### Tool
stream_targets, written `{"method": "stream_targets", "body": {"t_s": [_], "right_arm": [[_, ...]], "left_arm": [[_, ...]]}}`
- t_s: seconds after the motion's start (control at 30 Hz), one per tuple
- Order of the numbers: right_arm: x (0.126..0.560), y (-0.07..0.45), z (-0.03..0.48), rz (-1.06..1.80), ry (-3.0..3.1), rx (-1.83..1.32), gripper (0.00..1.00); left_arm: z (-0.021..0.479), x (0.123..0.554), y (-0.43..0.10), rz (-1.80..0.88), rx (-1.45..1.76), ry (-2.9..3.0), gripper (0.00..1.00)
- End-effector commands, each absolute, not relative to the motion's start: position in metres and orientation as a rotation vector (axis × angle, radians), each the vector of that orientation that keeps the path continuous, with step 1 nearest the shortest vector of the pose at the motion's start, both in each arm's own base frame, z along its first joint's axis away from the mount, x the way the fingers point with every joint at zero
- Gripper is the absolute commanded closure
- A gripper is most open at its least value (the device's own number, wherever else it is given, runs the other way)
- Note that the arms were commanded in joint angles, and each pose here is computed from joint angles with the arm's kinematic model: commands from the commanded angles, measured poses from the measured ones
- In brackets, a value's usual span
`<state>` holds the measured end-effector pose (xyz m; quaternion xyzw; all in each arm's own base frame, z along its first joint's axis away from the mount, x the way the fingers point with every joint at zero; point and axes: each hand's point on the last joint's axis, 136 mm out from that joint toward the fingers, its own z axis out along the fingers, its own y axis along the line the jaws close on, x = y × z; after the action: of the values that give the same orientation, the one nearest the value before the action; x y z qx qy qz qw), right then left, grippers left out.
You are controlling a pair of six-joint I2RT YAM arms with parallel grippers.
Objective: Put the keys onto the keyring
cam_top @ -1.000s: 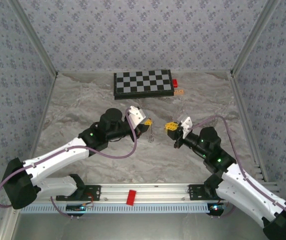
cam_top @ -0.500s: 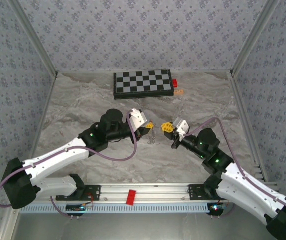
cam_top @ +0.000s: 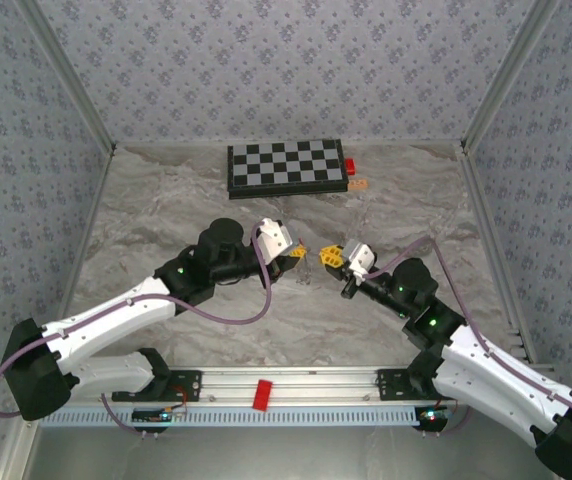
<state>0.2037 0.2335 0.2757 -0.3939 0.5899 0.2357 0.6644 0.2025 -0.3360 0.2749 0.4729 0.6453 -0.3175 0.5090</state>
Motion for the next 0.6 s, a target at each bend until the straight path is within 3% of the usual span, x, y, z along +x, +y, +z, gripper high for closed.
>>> {"method": "stream_targets", "body": {"t_s": [0.0,0.57], "right_arm": [[0.206,0.232,0.281,0.501,1.301,-0.877,1.0],[0.218,0.226,0.28,0.481,1.367,-0.805,1.0]], "left_arm": [[0.291,0.198,-0.338,-0.77,1.149,1.495,1.0],[0.292,0.203,-0.338,-0.741,1.137,1.488,1.0]]}}
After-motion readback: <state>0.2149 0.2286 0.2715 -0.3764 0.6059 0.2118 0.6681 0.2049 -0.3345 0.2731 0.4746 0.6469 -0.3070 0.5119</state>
